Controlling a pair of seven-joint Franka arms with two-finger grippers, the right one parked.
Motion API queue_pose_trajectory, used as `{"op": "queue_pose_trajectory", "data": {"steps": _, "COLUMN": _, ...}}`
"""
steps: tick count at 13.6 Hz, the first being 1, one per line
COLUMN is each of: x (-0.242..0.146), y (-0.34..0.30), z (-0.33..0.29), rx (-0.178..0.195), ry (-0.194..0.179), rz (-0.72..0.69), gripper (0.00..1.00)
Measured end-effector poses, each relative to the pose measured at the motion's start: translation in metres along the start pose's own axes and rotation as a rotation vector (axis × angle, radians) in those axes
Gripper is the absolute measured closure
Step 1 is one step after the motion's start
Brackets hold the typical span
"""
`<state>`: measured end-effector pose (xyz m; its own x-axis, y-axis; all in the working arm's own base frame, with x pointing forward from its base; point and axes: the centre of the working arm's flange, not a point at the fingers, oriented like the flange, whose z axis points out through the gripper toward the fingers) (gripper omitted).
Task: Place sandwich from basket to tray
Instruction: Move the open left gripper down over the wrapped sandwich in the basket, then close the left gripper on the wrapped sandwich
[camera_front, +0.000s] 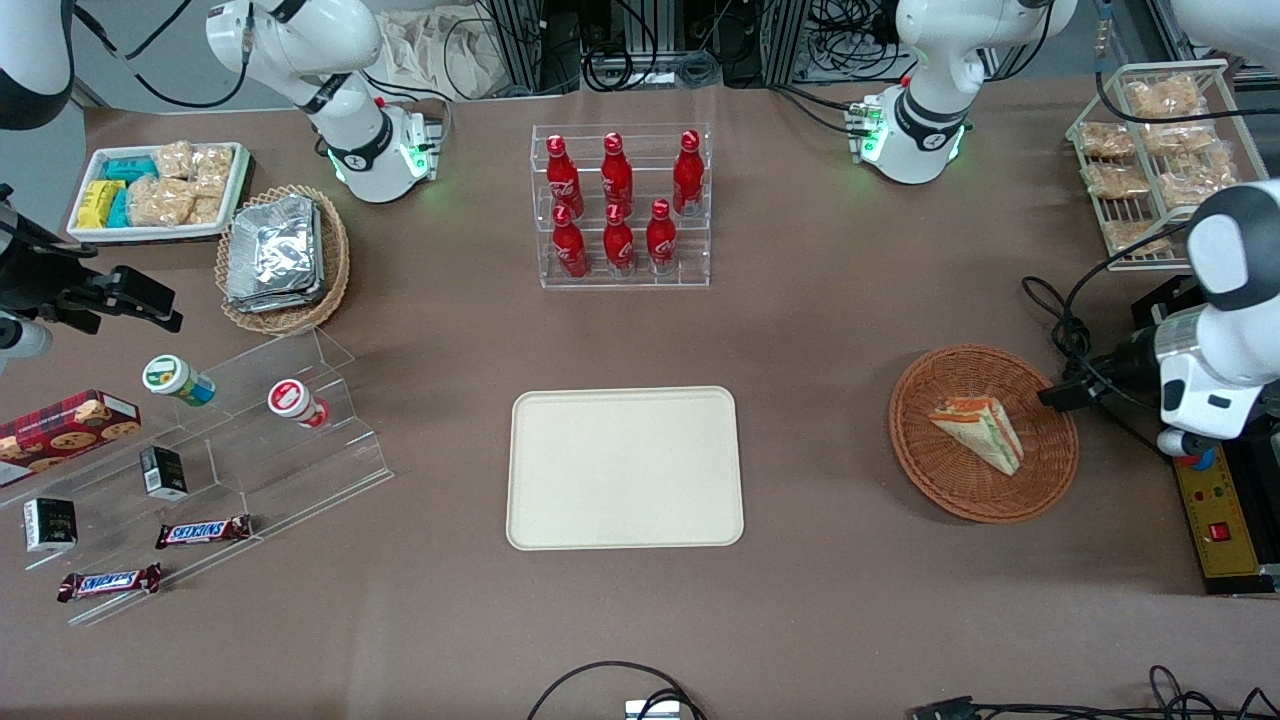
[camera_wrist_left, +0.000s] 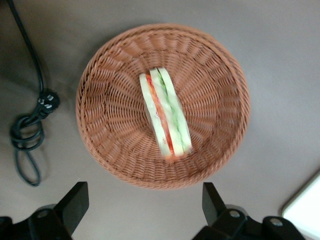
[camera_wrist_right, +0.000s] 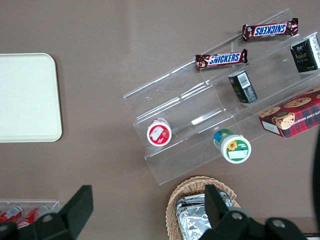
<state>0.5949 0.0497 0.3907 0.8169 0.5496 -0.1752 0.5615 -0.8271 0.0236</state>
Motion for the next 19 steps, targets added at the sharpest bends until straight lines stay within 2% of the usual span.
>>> {"op": "queue_pose_trajectory", "data": {"steps": 1, "x": -0.002, "y": 0.002, "z": 0.015, "rx": -0.008, "ry": 0.020, "rz": -0.068, "gripper": 0.00}}
{"op": "queue_pose_trajectory", "data": {"steps": 5, "x": -0.011, "y": 0.037, "z": 0.059, "rx": -0.011, "ry": 0.045, "rz": -0.234, "gripper": 0.00}}
{"op": "queue_pose_trajectory", "data": {"steps": 8, "x": -0.019, "y": 0.066, "z": 0.102, "rx": 0.026, "ry": 0.040, "rz": -0.261, "gripper": 0.00}}
{"op": "queue_pose_trajectory", "data": {"steps": 11, "x": -0.016, "y": 0.064, "z": 0.113, "rx": 0.054, "ry": 0.046, "rz": -0.275, "gripper": 0.01}}
{"op": "queue_pose_trajectory", "data": {"steps": 14, "x": -0.013, "y": 0.058, "z": 0.115, "rx": 0.119, "ry": 0.088, "rz": -0.228, "gripper": 0.00}}
{"op": "queue_pose_trajectory", "data": {"steps": 15, "x": -0.013, "y": 0.057, "z": 0.115, "rx": 0.132, "ry": 0.090, "rz": -0.221, "gripper": 0.00}}
{"op": "queue_pose_trajectory", "data": {"steps": 19, "x": -0.012, "y": 0.055, "z": 0.117, "rx": 0.146, "ry": 0.090, "rz": -0.218, "gripper": 0.01}}
